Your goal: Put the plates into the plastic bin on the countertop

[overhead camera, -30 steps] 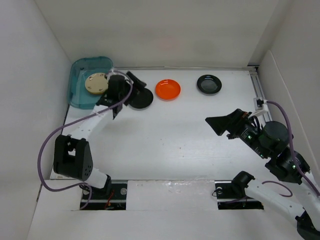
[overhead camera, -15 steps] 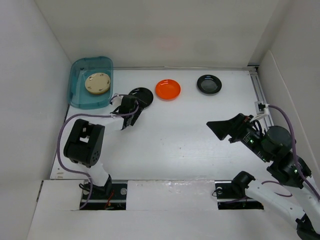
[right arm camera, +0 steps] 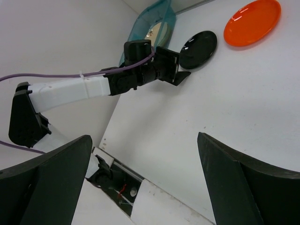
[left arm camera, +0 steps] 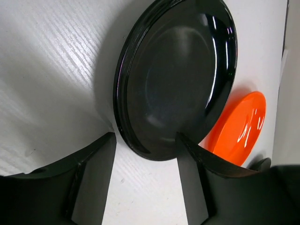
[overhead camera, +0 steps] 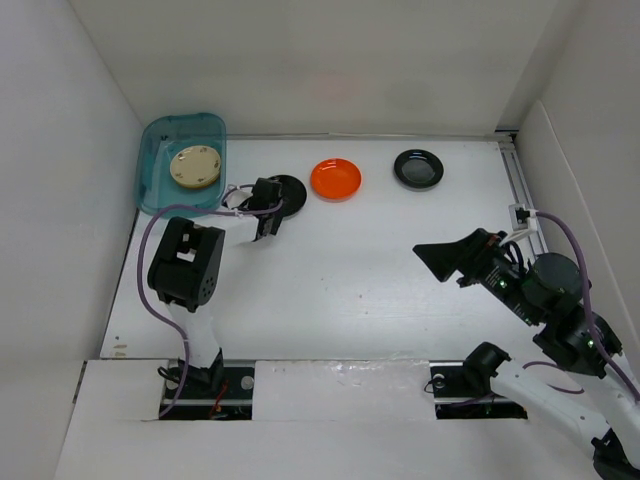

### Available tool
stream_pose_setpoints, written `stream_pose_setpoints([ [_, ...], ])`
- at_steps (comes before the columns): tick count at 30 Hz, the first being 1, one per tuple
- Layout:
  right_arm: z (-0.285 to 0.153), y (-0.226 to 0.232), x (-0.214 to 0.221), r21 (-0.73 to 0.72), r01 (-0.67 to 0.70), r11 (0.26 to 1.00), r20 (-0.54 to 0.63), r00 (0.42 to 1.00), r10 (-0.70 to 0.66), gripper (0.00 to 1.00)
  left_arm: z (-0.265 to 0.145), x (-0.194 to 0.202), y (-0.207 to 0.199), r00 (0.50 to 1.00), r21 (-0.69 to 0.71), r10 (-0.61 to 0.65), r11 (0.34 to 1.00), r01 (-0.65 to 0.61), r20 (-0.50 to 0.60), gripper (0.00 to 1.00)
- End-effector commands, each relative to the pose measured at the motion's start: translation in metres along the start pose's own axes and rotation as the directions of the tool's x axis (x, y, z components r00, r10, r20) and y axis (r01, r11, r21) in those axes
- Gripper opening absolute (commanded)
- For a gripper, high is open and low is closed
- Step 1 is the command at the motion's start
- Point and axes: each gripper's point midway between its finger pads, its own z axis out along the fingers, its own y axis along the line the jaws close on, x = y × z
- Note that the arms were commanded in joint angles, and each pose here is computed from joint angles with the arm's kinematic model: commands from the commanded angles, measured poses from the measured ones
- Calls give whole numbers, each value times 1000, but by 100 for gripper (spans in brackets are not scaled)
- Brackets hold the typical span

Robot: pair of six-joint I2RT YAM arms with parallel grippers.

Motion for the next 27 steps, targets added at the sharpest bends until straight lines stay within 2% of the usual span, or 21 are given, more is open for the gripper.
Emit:
stream_pose_setpoints([
  [1, -5, 9, -16, -33, 25, 999, 61, 998, -23, 100, 9, -1, 25, 999, -128, -22, 991, 26, 33, 50],
  [6, -10, 6, -15, -23, 36, 999, 65, 997, -34, 100, 17, 1, 36, 999, -170, -40, 985, 43, 20, 40],
  [10, -14, 4, -17, -14, 45, 999, 69, 997, -43, 100, 21, 2, 40, 998, -183, -57, 981, 57, 7, 22],
  [13, -16, 5, -21, -13, 53, 999, 83, 995, -51, 100, 23, 5, 40, 998, -186, -58, 981, 56, -6, 1],
  [15, -19, 6, -23, -19, 52, 998, 90, 995, -50, 100, 23, 8, 44, 998, -194, -58, 980, 53, -17, 0],
  [20, -20, 7, -24, -19, 52, 998, 90, 995, -50, 100, -3, -12, 10, 997, -103, -72, 992, 74, 20, 0],
  [22, -20, 7, -24, -19, 52, 998, 90, 995, -50, 100, -21, -32, -22, 995, -39, -75, 996, 78, 71, 0],
  [25, -20, 7, -24, -19, 52, 998, 90, 995, -50, 100, -45, -51, -61, 994, 32, -10, 999, 7, 108, 0],
  [27, -20, 7, -24, -19, 52, 998, 90, 995, -50, 100, -62, -67, -101, 989, 108, 34, 993, -50, 143, 0],
])
